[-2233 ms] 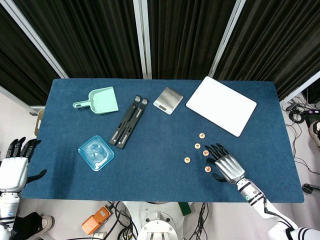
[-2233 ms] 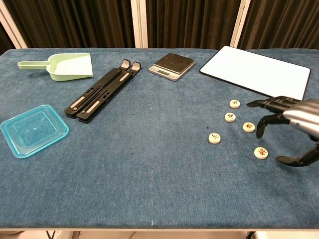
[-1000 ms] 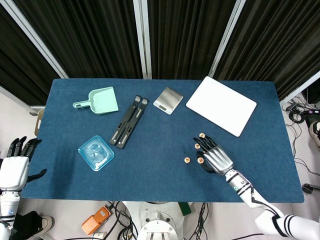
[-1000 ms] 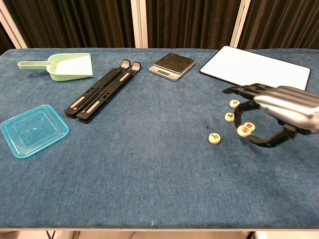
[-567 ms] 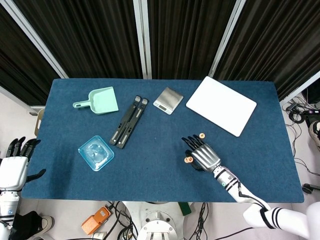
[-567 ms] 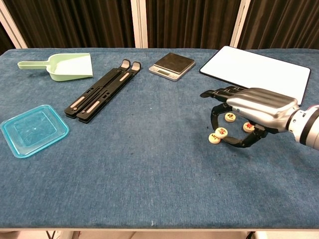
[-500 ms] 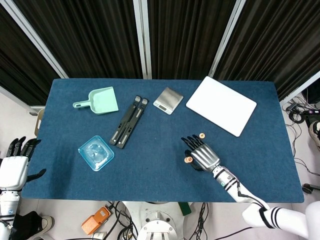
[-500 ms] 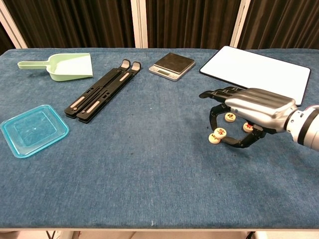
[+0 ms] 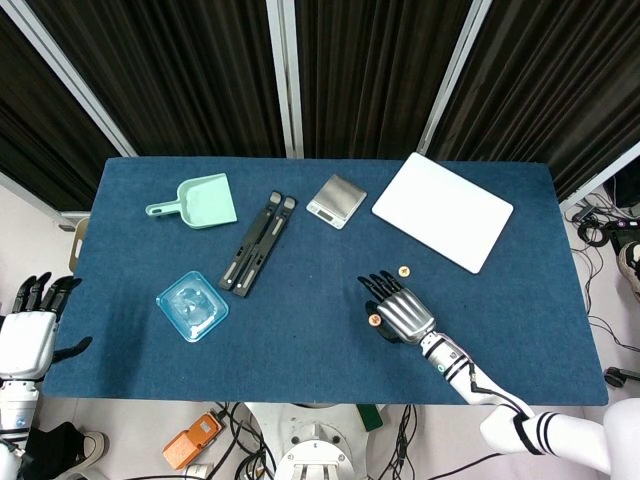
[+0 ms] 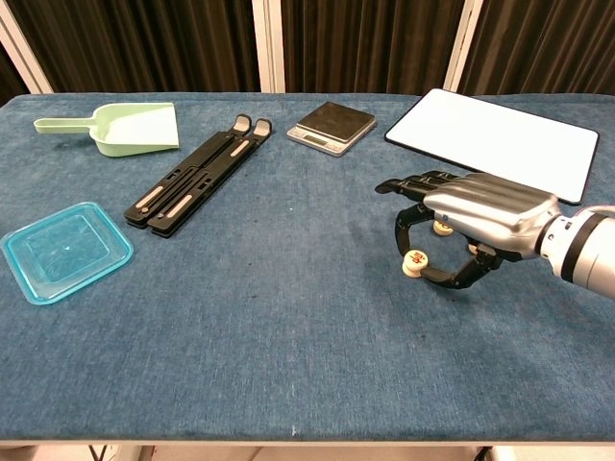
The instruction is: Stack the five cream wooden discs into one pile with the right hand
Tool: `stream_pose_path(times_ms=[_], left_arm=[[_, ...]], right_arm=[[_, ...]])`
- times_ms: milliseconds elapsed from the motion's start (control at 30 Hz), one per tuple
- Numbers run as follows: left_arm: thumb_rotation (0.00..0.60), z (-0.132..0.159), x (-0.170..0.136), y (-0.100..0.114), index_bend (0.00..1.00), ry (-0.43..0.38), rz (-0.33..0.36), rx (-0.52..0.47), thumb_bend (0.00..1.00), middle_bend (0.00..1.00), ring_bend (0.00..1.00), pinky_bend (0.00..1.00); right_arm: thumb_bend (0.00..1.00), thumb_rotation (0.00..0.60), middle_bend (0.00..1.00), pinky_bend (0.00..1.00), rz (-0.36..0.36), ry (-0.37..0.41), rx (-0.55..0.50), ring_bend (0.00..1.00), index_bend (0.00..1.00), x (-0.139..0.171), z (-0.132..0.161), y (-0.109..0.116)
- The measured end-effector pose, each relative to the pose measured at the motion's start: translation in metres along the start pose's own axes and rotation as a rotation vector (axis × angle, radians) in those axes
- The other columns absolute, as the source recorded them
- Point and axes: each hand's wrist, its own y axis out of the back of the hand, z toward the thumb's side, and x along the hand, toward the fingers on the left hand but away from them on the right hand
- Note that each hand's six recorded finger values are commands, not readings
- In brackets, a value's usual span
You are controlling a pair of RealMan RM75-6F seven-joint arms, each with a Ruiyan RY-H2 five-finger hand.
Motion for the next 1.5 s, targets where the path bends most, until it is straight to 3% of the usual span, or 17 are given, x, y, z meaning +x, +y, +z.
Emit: stream_pose_path(times_ms=[467,633,833,967,1500], left_arm=[[0.600,-0.001,-0.001,-0.002,0.17,0.003,-0.003,-0.004,0.08,0.14,0.04,0.00],[0.600,-0.001,-0.001,-0.001,0.17,0.000,0.001,-0.003,0.08,0.14,0.04,0.00],[0.600,0.000,0.001,0.001,0.17,-0.007,0.004,-0.001,0.08,0.14,0.04,0.00],[0.600,0.002,0.001,0.003,0.17,-0.012,0.008,0.002,0.08,0.14,0.04,0.00],[0.600,0.002,0.001,0.004,0.17,-0.003,-0.004,0.010,0.08,0.14,0.04,0.00]], right_arm=[[0.55,0.600,0.06,0.06,-0.016,-0.001,0.002,0.04,0.43,0.002,0.000,0.002],[0.55,0.600,0.06,0.06,-0.053,-0.042,-0.003,0.04,0.43,0.008,-0.013,0.010],[0.38,0.600,0.06,0.07,-0.067,-0.158,0.012,0.04,0.45,0.012,-0.048,0.018],[0.38,0.600,0.06,0.07,-0.042,-0.194,0.014,0.04,0.46,0.005,-0.058,0.014],[0.41,0.600,0.06,0.07,-0.003,-0.201,0.000,0.04,0.50,-0.021,-0.062,0.007]])
